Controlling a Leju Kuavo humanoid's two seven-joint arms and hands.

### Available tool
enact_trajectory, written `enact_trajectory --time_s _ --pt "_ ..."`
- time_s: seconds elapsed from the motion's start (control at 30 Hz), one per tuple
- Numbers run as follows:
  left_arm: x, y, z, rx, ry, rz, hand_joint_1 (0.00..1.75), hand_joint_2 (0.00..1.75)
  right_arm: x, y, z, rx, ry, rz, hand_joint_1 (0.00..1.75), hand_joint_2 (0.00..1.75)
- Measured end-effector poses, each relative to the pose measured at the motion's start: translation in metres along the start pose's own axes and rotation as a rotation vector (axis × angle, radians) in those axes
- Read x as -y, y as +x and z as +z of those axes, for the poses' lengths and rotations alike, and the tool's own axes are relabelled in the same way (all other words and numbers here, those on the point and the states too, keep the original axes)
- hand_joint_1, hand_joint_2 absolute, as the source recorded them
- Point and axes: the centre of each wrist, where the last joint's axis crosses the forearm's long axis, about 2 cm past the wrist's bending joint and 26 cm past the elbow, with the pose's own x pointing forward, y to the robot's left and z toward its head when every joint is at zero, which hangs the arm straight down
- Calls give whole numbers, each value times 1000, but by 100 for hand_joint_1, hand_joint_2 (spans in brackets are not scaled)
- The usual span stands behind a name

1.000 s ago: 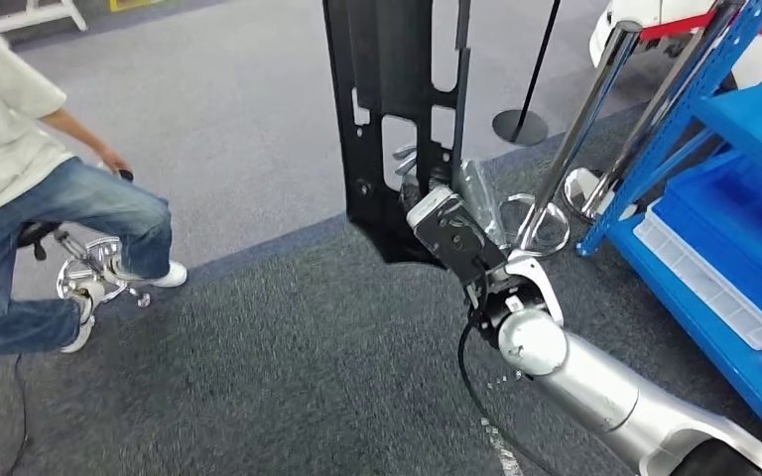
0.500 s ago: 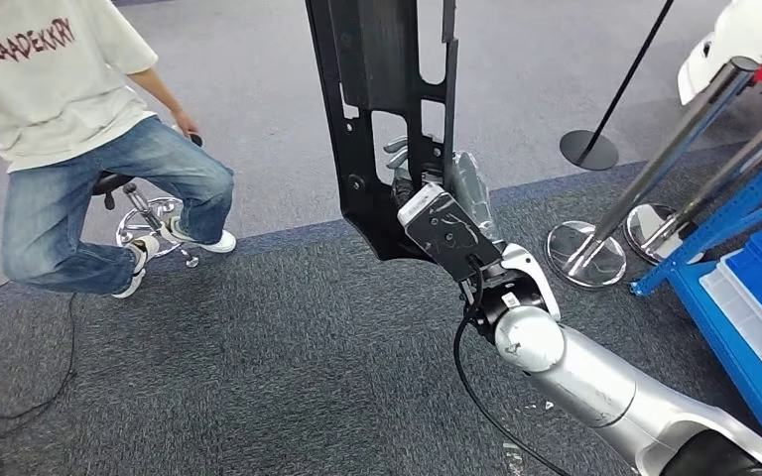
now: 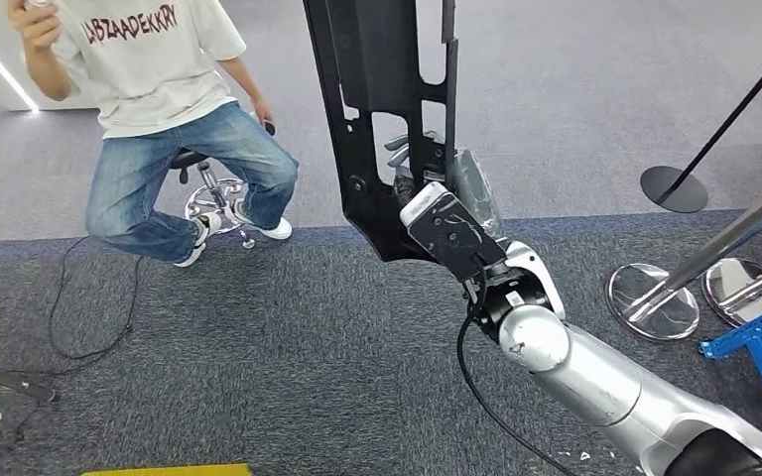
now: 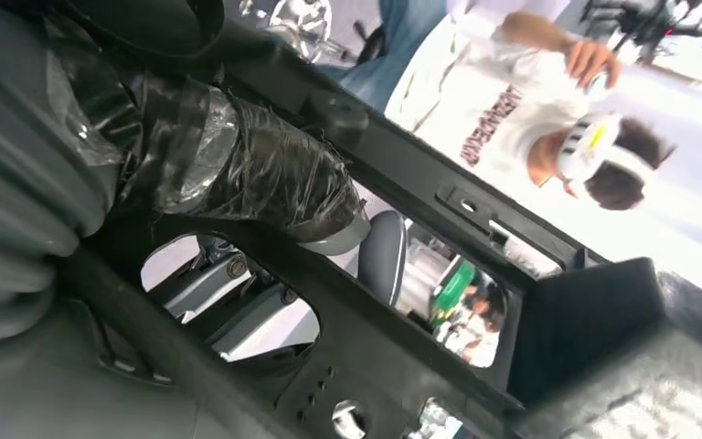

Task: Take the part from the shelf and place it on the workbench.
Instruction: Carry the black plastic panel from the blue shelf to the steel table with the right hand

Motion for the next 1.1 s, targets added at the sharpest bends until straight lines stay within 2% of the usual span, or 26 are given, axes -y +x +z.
enact_trajectory --time_s 1.1 --pt "2 4 1 1 -4 3 0 175 3 3 2 -1 -13 27 175 175"
